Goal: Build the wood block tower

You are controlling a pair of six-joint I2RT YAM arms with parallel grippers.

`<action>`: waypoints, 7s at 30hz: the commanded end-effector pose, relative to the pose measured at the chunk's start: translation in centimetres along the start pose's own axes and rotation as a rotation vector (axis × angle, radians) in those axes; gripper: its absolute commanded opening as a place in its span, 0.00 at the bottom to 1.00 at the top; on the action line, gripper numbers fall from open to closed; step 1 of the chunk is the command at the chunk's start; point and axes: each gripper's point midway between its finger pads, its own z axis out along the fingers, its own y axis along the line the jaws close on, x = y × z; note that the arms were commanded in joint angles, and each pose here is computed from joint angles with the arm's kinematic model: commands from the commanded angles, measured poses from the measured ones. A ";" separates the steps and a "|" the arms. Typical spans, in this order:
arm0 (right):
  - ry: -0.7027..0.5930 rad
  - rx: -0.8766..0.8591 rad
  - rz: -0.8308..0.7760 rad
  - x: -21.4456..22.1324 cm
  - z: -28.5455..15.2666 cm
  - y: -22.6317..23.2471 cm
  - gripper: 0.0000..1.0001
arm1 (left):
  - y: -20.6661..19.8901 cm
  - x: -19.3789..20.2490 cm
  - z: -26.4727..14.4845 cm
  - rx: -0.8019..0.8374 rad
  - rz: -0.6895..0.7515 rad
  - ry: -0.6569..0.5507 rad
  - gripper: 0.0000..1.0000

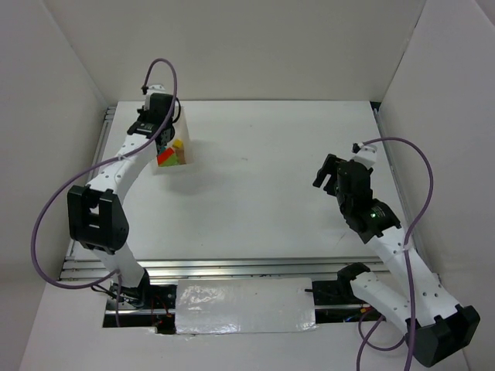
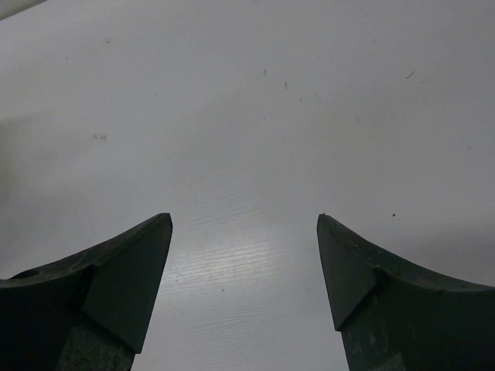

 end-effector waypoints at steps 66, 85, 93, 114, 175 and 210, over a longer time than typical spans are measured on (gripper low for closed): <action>-0.041 0.120 -0.122 2.1 -0.3 0.8 0.69 | -17.3 14.5 -5.0 -0.260 2.006 -0.231 0.00; -0.032 0.150 -0.135 2.3 -0.2 0.6 0.69 | -14.4 11.1 -5.0 -0.359 1.936 -0.141 0.00; -0.033 0.166 -0.146 2.3 0.0 0.4 0.69 | -12.2 9.2 -4.6 -0.427 1.909 -0.084 0.00; -0.038 0.184 -0.151 2.3 0.1 0.2 0.69 | -10.7 7.7 -5.1 -0.490 1.858 -0.044 0.00; 0.042 -0.246 -0.171 2.0 2.4 10.2 1.00 | 5.9 1.0 17.5 0.475 0.407 0.111 0.69; 0.426 -0.621 -0.476 11.8 3.8 21.0 1.00 | -6.6 7.0 -7.0 0.765 -0.164 -0.018 0.99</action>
